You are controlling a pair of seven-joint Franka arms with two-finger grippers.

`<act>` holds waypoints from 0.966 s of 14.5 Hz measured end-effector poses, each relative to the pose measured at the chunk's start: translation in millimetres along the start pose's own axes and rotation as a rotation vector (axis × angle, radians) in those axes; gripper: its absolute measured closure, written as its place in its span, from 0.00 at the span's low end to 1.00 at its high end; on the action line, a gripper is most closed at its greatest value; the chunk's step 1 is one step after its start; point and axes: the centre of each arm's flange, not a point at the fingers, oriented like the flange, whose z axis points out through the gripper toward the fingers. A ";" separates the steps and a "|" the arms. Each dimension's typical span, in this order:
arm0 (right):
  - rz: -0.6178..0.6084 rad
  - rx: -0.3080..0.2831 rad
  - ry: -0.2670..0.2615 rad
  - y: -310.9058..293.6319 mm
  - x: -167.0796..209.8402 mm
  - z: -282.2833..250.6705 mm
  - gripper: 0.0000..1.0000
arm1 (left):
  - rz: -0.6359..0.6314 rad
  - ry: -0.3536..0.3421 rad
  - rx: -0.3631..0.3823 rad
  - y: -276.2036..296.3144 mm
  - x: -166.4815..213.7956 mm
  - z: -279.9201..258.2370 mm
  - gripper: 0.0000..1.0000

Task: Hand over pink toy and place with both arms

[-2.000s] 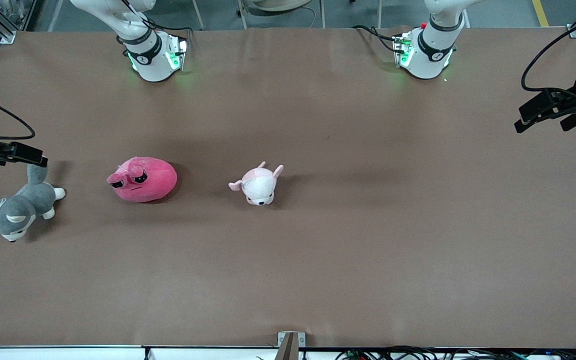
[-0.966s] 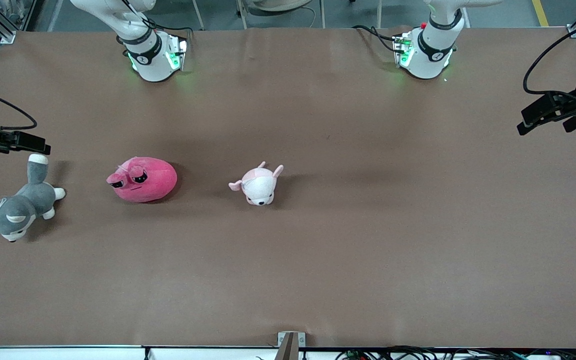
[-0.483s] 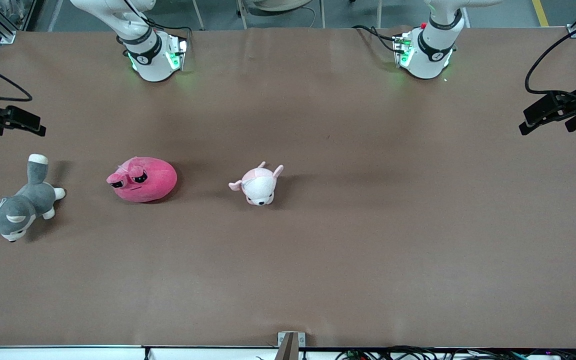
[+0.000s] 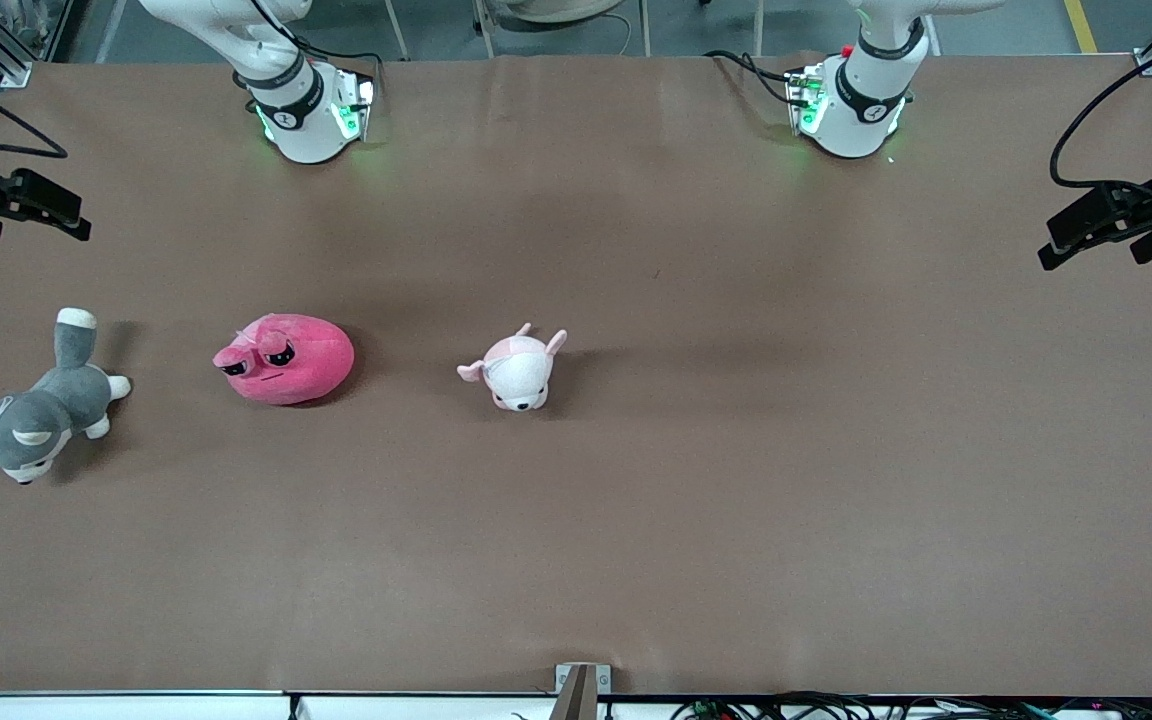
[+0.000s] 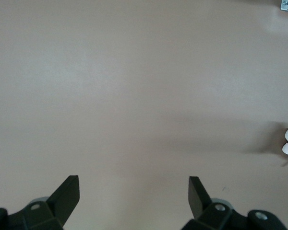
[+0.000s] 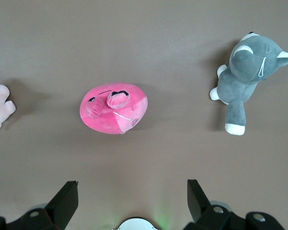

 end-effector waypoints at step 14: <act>0.006 0.000 0.048 3.3 -14.0 -19.4 0.00 | -0.003 0.000 0.000 -1.8 0.3 -0.1 0.00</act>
